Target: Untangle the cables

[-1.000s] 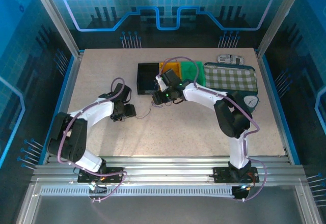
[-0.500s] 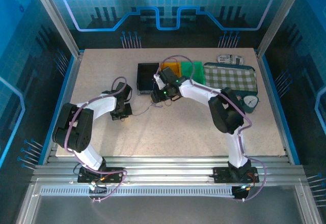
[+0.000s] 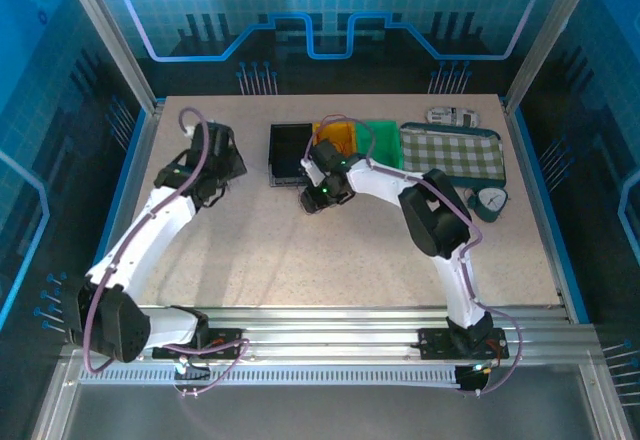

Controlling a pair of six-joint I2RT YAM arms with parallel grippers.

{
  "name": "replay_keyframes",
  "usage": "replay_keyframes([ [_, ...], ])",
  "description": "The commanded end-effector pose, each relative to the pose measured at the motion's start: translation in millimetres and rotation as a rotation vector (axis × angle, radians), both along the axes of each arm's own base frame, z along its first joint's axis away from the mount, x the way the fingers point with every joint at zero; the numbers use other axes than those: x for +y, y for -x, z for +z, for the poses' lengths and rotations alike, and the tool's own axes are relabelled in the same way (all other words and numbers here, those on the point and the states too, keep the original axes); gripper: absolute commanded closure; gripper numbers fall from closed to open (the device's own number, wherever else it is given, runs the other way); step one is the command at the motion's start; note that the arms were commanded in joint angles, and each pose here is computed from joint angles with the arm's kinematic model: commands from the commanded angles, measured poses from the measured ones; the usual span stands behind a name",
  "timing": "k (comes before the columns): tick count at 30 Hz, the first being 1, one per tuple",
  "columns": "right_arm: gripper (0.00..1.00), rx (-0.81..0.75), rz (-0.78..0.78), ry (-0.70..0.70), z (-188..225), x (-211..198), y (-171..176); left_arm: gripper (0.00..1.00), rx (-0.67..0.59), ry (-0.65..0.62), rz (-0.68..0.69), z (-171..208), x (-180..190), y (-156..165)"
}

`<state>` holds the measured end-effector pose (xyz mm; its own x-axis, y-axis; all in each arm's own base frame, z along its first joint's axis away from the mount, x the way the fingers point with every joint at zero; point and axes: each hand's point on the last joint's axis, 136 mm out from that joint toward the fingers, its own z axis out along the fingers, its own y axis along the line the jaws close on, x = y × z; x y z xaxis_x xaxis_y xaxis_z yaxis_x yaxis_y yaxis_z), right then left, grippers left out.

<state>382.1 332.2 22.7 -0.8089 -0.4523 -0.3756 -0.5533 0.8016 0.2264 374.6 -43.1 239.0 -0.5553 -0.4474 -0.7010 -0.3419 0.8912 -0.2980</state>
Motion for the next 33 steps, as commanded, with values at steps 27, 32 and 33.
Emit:
replay_keyframes([
  [27, 0.57, 0.165, -0.268, 0.183, -45, -133, 94, 1.0, -0.521, 0.261, -0.004, 222, 25, -87],
  [32, 0.57, 0.194, -0.412, 0.182, -50, -155, 94, 1.0, -0.571, 0.202, 0.027, 241, 43, -80],
  [33, 0.57, 0.195, -0.419, 0.17, -50, -156, 94, 1.0, -0.582, 0.202, 0.004, 247, 40, -79],
])
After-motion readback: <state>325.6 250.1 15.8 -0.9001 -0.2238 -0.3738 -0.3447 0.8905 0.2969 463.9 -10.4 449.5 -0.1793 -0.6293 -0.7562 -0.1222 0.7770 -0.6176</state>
